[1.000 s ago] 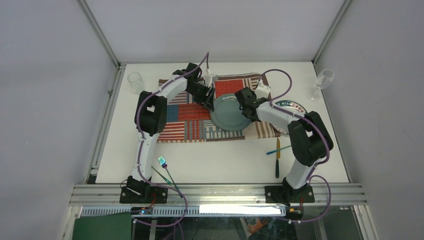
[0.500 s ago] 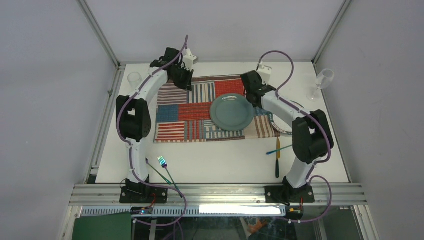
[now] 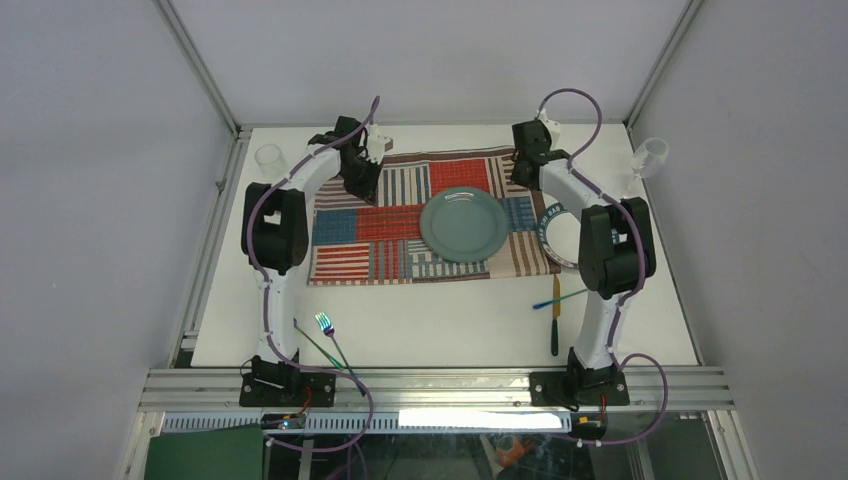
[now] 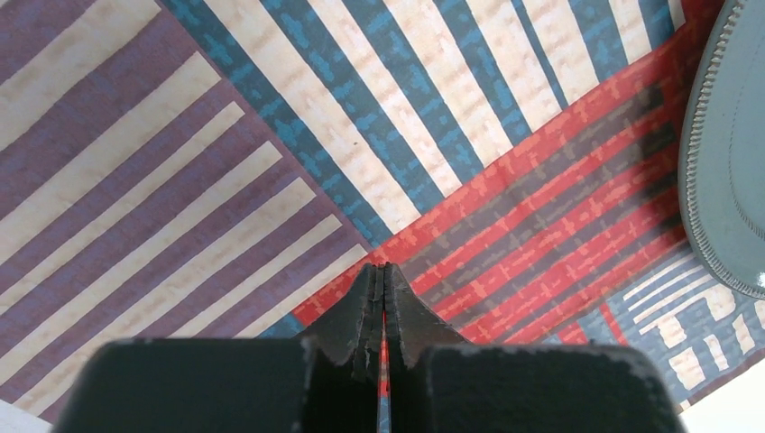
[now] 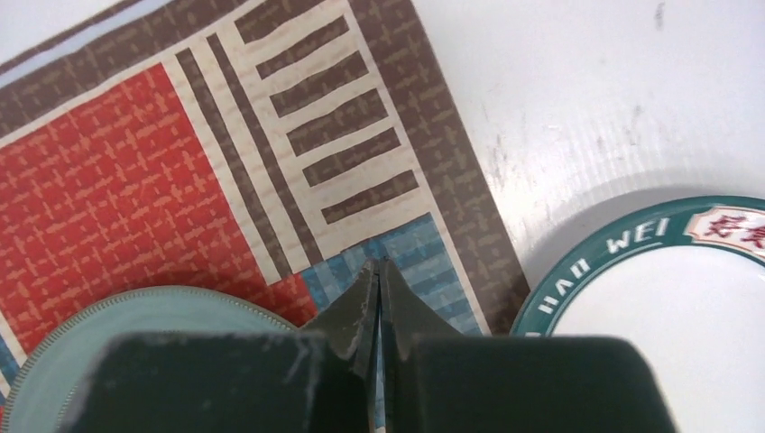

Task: Set the dinner table for one person
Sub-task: Place the plate on the napkin.

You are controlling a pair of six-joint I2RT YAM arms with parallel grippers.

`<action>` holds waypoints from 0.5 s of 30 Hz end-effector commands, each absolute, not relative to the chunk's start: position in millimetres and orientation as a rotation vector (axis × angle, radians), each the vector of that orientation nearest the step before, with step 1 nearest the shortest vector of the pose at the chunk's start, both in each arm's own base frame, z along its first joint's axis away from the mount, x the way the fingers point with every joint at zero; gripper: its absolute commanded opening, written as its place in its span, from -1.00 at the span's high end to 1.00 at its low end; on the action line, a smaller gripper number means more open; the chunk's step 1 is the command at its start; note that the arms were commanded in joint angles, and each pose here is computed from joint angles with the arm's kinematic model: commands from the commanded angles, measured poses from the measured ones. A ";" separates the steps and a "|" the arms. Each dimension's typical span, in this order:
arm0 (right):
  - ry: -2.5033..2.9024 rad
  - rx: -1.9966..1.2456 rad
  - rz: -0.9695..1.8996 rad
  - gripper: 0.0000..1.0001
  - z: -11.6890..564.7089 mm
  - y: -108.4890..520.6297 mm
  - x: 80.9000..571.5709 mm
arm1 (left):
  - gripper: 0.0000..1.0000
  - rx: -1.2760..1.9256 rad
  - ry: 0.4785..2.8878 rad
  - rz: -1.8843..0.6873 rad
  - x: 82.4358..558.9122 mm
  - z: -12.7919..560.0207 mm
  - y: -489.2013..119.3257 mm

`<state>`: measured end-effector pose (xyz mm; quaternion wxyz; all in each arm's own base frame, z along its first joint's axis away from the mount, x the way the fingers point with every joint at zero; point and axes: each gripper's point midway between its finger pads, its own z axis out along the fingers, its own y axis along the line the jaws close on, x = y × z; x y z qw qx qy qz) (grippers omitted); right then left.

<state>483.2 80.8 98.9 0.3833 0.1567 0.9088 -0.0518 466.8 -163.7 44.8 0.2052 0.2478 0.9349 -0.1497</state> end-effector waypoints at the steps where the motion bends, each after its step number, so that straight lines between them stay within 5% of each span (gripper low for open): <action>1: 2.382 0.332 -0.023 1.00 90.0 102.8 490.0 | 1.00 0.664 2.543 -0.419 481.7 63.1 -170.8; 15: 2.474 0.322 0.090 1.00 47.8 119.3 473.0 | 1.00 0.620 2.550 -0.461 499.9 55.5 -180.8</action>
